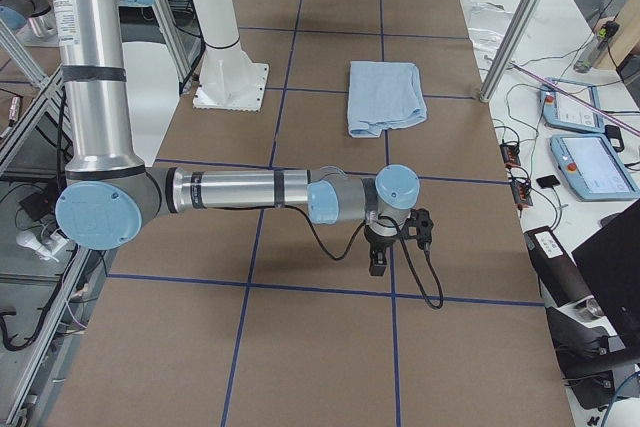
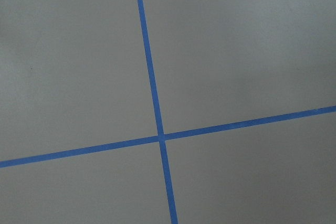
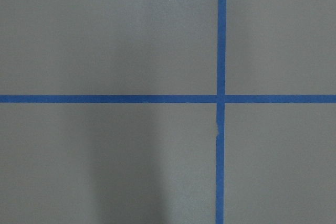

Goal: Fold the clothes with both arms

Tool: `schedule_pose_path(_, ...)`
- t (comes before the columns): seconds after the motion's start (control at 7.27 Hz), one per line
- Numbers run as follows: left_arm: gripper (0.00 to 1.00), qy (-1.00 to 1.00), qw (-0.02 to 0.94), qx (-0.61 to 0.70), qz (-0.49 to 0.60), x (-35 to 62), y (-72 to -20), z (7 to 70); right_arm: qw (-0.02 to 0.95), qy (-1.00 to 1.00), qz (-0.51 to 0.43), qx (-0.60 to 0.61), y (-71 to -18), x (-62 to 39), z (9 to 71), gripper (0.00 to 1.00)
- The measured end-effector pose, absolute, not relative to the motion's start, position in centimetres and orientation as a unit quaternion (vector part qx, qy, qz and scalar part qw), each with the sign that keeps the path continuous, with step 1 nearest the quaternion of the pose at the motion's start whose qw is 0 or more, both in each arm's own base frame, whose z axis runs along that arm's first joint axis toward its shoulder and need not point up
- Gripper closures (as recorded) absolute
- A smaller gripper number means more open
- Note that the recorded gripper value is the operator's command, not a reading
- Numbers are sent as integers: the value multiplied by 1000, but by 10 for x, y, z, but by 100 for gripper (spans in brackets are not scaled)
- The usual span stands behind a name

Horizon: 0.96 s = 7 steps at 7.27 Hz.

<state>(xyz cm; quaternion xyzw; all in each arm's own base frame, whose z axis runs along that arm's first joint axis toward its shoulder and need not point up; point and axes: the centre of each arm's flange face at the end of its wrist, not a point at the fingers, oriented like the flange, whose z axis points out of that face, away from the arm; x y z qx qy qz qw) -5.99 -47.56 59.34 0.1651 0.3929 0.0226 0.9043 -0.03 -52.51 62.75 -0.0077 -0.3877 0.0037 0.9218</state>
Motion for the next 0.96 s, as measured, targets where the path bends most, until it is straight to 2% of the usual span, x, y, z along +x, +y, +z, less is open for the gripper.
schedule_pose_path(0.96, 0, 394, 903, 167, 24, -59, -476, 591, 922, -388, 1, 8, -525, 1, 629, 0)
